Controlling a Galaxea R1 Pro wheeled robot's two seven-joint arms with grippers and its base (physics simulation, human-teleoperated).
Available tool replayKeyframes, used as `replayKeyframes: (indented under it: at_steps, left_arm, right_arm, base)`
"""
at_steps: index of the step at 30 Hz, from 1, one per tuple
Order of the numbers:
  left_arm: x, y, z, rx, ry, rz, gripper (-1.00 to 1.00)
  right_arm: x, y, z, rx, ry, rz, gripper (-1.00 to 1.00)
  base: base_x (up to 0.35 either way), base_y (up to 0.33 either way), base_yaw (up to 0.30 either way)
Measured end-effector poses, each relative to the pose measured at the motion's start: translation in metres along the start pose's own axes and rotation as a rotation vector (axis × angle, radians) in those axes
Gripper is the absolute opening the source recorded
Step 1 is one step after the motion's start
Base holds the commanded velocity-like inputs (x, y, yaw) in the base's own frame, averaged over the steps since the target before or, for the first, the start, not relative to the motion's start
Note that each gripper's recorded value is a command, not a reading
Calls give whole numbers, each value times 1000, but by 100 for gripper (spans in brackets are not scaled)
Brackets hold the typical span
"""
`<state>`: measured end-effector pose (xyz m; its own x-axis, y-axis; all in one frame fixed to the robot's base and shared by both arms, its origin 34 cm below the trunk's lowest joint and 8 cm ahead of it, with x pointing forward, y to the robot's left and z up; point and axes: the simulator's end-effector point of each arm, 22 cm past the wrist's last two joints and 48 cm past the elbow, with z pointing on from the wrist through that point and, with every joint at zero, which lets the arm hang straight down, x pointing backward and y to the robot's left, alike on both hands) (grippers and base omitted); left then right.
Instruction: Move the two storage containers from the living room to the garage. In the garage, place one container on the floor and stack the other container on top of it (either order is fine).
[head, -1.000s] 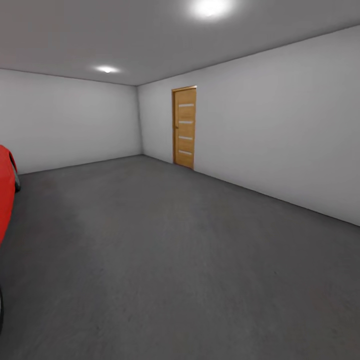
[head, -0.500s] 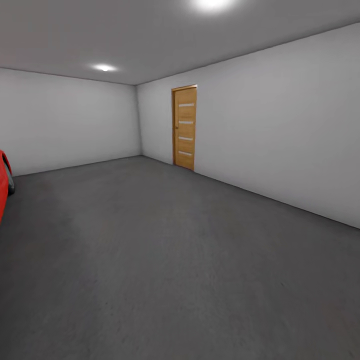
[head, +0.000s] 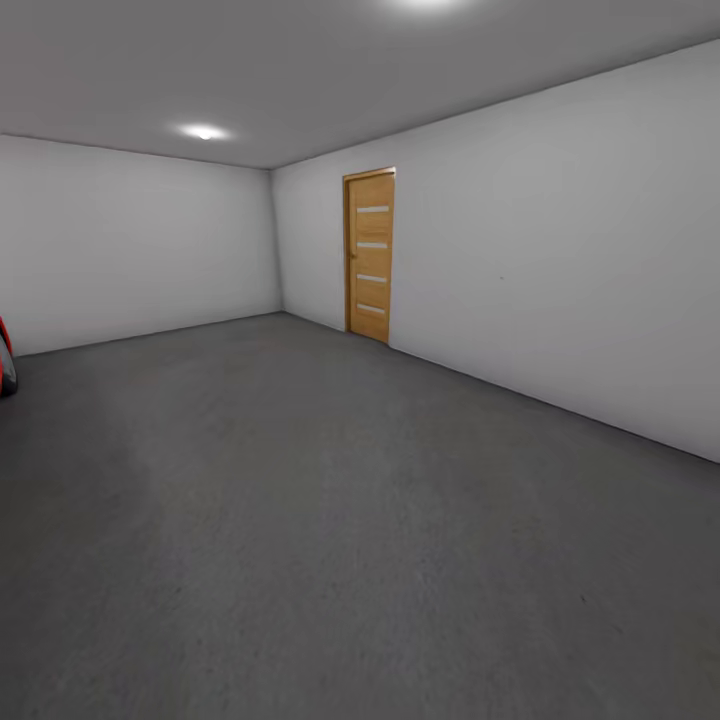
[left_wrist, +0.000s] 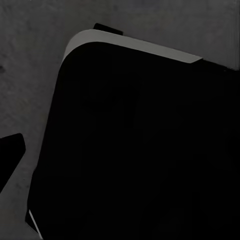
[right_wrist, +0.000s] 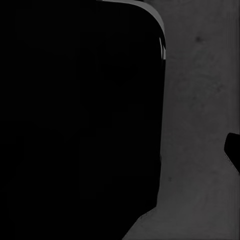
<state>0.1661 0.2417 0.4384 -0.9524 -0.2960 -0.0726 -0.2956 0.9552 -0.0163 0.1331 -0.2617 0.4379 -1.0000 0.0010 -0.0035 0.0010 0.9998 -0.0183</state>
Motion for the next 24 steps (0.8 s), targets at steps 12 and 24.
replayKeyframes:
  at_steps: [12, 24]
  left_arm:
    - [1, 0, 0, -2, 3, -28, 100]
    - [1, 1, 0, -2, 2, -29, 100]
  right_arm:
    - [0, 0, 0, 0, 0, -3, 100]
    - [0, 0, 0, 0, 1, -1, 100]
  base:
    - [321, 0, 0]
    - [321, 0, 0]
